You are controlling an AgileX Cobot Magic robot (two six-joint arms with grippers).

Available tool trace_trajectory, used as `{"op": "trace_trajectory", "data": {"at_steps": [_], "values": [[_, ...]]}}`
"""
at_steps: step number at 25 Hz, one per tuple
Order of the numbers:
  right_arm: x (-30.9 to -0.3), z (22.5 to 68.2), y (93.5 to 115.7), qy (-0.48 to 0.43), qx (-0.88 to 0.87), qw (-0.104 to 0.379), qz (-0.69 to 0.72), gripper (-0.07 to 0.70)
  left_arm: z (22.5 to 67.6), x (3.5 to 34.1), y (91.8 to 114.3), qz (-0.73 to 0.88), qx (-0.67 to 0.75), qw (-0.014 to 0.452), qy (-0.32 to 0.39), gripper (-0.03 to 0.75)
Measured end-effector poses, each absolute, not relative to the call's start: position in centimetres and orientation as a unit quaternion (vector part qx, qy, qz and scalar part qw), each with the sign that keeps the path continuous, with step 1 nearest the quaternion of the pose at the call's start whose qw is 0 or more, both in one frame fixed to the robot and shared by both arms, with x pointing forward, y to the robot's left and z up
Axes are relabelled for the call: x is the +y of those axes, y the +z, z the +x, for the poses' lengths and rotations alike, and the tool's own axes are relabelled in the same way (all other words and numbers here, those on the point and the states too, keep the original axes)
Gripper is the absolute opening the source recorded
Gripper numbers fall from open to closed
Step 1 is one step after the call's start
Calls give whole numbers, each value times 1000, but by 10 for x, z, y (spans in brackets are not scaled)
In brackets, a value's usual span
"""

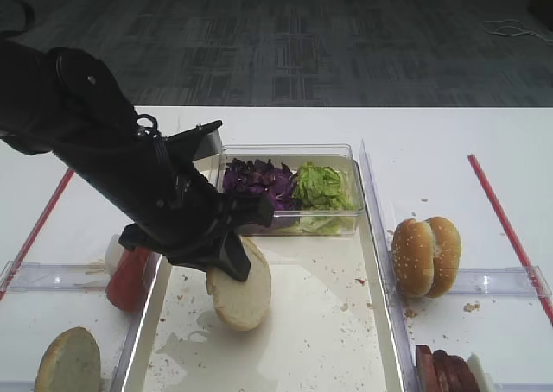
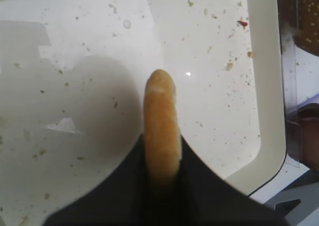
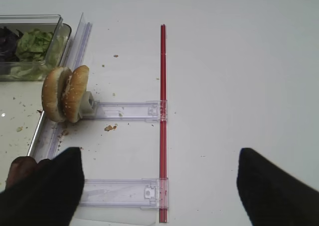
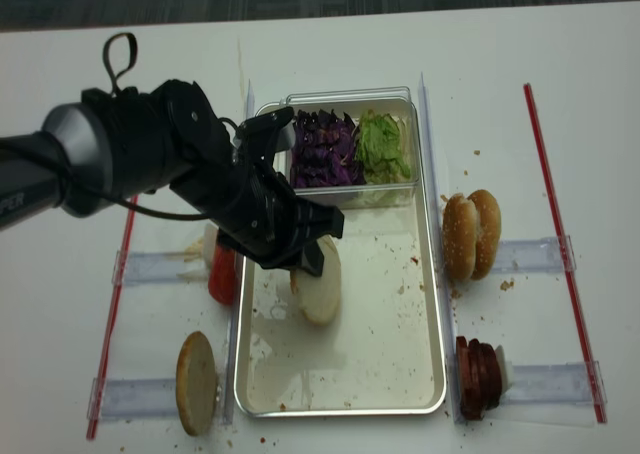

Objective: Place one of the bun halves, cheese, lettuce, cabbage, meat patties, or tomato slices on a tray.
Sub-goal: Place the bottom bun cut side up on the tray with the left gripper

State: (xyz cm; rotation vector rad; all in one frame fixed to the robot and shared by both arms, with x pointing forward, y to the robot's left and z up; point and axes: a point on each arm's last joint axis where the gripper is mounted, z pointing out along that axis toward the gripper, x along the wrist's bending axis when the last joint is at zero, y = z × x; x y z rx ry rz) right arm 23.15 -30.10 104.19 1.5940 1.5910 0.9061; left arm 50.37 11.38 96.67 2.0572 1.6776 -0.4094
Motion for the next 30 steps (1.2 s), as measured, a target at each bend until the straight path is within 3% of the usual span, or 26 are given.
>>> {"op": "trace_trajectory", "data": {"at_steps": [6,12,15,25,30], "values": [[-301,231,1042,350,614,349,615,650,502,114,959,750,607,201,-169,120],[-301,231,1042,350,614,349,615,650,503,112,945,749,612,180,-179,382],[-301,231,1042,350,614,349,615,650,504,112,946,750,611,183,-178,459],[-301,231,1042,350,613,349,616,650,507,110,949,750,609,188,-176,488],[-301,231,1042,350,613,349,616,650,506,110,985,754,592,236,-158,488]]}}
